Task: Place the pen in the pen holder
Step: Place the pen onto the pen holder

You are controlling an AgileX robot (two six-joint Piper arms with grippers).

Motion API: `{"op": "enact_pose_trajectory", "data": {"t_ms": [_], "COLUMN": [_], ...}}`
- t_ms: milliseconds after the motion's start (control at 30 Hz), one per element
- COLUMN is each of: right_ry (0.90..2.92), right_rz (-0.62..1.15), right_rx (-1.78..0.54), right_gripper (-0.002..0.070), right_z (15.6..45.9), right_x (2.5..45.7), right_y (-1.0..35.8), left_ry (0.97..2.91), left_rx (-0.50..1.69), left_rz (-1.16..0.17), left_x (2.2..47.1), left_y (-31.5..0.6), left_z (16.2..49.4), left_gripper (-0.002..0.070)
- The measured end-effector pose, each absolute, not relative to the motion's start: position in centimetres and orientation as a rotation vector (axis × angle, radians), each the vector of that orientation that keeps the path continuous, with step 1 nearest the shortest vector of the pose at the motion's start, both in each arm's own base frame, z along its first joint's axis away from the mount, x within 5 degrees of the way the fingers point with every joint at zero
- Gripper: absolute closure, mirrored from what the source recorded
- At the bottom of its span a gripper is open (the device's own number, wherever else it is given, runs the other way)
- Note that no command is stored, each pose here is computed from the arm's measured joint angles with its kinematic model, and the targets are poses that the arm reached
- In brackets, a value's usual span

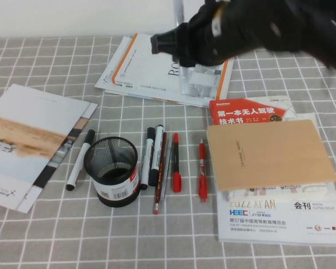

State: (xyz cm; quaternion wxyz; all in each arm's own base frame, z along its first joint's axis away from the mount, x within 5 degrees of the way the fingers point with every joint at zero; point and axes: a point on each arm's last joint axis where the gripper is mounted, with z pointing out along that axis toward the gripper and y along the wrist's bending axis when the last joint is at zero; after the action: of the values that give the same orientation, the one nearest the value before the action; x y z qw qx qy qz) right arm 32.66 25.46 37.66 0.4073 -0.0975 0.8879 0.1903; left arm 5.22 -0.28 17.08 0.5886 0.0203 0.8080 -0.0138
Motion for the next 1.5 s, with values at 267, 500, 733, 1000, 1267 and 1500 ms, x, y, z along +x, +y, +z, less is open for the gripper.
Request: {"op": "enact_pose_trajectory", "data": {"t_ms": [267,500,733,1000,1267,1500], "right_ry": [1.642,1.549,1.535,1.531,1.522,1.538], "right_rz": [0.914,0.952,0.979,1.016,1.030,1.036], "right_rx": [-0.258,-0.444,-0.609,-0.705,-0.757,-0.760], "right_gripper": [0.0574,0.0574,0.0574,0.0574,0.0573,0.0484], "right_z": [35.2,31.1,26.5,23.1,22.0,21.0], "right_x": [26.9,27.3,28.4,28.8,28.8,29.0], "right_y": [23.6,25.6,28.0,29.3,29.7,29.9], "left_ry": [1.882,1.882,1.882,1.882,1.882,1.882], "left_rx": [0.047,0.047,0.047,0.047,0.047,0.047], "left_rz": [-0.032,-0.032,-0.032,-0.032,-0.032,-0.032], "left_x": [5.2,5.2,5.2,5.2,5.2,5.2], "left_y": [-0.3,-0.3,-0.3,-0.3,-0.3,-0.3], "left_z": [17.1,17.1,17.1,17.1,17.1,17.1], "left_gripper": [0.0678,0.0678,0.0678,0.0678,0.0678,0.0678]}}
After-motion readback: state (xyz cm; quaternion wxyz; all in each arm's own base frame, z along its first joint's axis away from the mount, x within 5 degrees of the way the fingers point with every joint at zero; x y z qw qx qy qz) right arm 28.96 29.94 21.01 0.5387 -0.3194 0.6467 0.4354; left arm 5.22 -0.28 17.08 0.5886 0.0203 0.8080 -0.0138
